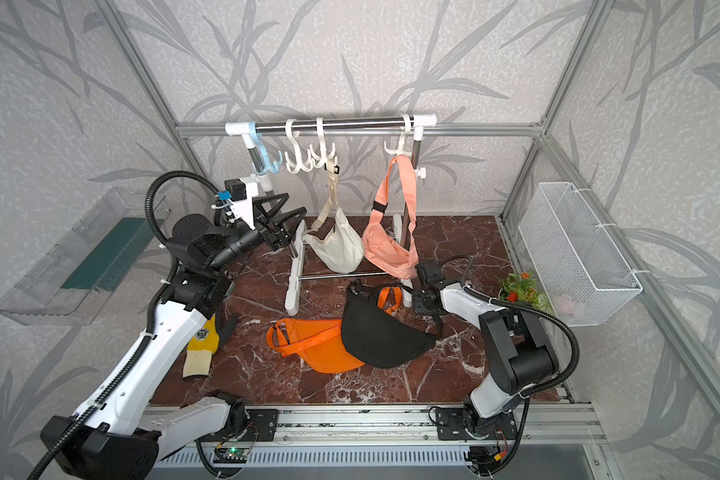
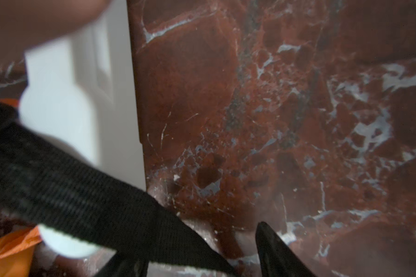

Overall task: Hang the bag on a hook
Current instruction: Pick up the bag from the bag.

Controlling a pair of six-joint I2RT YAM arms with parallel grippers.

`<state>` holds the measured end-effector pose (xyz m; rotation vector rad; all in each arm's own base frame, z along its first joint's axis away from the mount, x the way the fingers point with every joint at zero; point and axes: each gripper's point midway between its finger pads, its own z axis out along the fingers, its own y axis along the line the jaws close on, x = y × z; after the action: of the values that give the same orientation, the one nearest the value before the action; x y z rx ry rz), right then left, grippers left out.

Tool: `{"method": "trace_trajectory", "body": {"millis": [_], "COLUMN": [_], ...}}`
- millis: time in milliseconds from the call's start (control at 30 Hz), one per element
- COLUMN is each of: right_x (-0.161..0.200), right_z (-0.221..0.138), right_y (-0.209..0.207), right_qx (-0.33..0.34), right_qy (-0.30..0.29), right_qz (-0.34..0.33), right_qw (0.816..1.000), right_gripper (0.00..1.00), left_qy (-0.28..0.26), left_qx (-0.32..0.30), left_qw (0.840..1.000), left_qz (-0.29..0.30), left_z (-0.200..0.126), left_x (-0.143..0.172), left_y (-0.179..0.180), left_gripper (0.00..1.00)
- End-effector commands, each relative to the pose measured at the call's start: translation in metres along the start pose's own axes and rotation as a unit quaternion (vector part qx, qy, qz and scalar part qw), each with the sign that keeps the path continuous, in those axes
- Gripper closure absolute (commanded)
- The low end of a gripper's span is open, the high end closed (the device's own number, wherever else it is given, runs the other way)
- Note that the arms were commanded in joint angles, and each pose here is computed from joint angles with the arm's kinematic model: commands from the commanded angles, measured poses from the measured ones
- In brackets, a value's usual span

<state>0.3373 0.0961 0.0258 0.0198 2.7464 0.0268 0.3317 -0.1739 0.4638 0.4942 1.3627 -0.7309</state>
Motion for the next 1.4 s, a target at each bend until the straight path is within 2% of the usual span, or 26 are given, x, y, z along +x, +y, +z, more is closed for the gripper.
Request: {"method": "trace_trajectory", "body": {"millis": [0,33,100,133,200,267,400,533,700,800,900,1000,1100,1367], "right_x": [-0.011,-0.012,-0.01,-0.009,-0.011,-0.018,-0.03,-0.039,-0.049,-0.049,-0.049,-0.054,-0.057,-0.052], "right_z": [0.008,0.008,0.009,0.008,-0.005,-0.026,-0.081,-0.129,-0.184,-0.209,-0.235,-0.256,-0.267,-0.282], "right_y": [0.008,0.009,0.009,0.01,0.013,0.02,0.038,0.059,0.091,0.109,0.13,0.151,0.167,0.198], "right_qx": [-0.015,-0.016,-0.018,-0.02,-0.033,-0.042,-0.034,-0.063,-0.11,-0.128,-0.154,-0.176,-0.184,-0.229], "right_qy": [-0.001,0.001,0.003,0.002,-0.015,-0.043,-0.096,-0.142,-0.213,-0.231,-0.256,-0.279,-0.287,-0.295], "right_qz": [0.005,0.004,0.003,0.002,-0.007,-0.042,-0.131,-0.187,-0.239,-0.273,-0.299,-0.31,-0.324,-0.343], "right_qw": [1.0,1.0,1.0,1.0,0.999,0.997,0.986,0.97,0.941,0.925,0.906,0.892,0.882,0.862], "right_gripper": [0.35,0.43,0.72,0.8,0.93,0.99,1.0,1.0,1.0,1.0,1.0,1.0,1.0,1.0], "left_qy": [-0.015,-0.014,-0.01,-0.009,-0.003,0.003,0.021,0.048,0.085,0.105,0.123,0.156,0.163,0.161], "left_qx": [0.013,0.011,0.009,0.008,0.009,0.008,0.015,0.022,0.068,0.114,0.13,0.167,0.19,0.171], "left_qw": [1.0,1.0,1.0,1.0,1.0,1.0,0.999,0.998,0.994,0.988,0.984,0.973,0.968,0.972], "left_qz": [0.023,0.023,0.024,0.024,0.024,0.023,0.023,0.02,0.01,0.017,0.024,0.016,0.014,0.009], "left_z": [-0.008,-0.009,-0.01,-0.01,-0.011,-0.012,-0.012,-0.009,-0.004,-0.002,0.006,0.016,0.025,0.046], "left_x": [-0.008,-0.008,-0.006,-0.006,-0.002,0.004,0.022,0.042,0.074,0.1,0.131,0.163,0.18,0.205], "left_y": [-0.008,-0.008,-0.007,-0.007,-0.007,-0.006,-0.005,-0.003,-0.013,-0.026,-0.038,-0.061,-0.079,-0.078], "left_gripper": [0.25,0.25,0.25,0.25,0.25,0.25,0.25,0.25,0.25,0.25,0.25,0.25,0.25,0.25]}}
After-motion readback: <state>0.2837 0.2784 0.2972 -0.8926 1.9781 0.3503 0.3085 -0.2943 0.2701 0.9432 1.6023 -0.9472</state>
